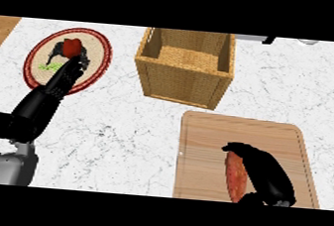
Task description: Pick the sweet potato from the cutting board and place it in the basket
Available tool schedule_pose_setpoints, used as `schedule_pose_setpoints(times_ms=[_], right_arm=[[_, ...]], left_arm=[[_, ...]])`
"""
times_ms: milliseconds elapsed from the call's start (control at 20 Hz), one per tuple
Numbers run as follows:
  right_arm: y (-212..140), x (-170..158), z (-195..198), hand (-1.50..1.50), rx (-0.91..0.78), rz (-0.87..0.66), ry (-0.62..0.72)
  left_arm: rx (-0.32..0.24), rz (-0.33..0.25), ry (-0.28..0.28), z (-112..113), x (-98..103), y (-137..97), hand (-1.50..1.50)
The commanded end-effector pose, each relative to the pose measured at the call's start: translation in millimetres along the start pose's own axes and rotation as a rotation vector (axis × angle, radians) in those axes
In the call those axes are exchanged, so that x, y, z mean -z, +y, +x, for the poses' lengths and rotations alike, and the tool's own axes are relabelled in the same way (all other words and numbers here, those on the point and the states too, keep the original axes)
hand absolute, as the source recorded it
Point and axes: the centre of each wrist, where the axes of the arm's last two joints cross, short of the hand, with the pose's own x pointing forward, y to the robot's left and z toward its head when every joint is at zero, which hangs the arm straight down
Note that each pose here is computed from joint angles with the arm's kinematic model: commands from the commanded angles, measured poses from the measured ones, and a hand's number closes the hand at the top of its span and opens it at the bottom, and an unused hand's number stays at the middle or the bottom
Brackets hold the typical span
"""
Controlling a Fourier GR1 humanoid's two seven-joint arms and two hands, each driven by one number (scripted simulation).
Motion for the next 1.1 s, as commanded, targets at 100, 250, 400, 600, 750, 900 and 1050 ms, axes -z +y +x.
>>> schedule_pose_setpoints(times_ms=[100,250,400,600,750,900,1050], right_arm=[[14.7,-1.5,-4.6,1.50,-0.018,0.038,-0.025],[7.6,0.3,-0.5,1.50,-0.065,0.024,-0.032],[16.7,-4.3,-8.8,1.50,-0.166,0.010,-0.104],[56.1,-7.6,126.6,1.50,-0.233,-0.071,-0.165],[60.3,-9.3,154.4,1.50,-0.283,-0.108,-0.150],[80.4,-15.7,174.6,1.50,-0.279,-0.154,-0.163],[77.3,-14.8,190.2,1.50,-0.223,-0.183,-0.154]], left_arm=[[0.006,-0.002,0.006,3.3,-5.5,4.5,0.00],[-0.002,-0.009,0.003,-8.4,9.6,5.9,0.00],[-0.012,-0.010,-0.013,-17.4,-0.5,-2.7,0.00],[0.007,-0.038,-0.006,-2.1,10.9,-4.6,0.00],[-0.023,-0.052,-0.023,-2.3,13.1,-19.8,0.00],[-0.008,-0.048,-0.023,-1.7,18.3,-14.5,0.00],[-0.004,-0.075,-0.032,2.7,16.2,-24.2,0.00]])
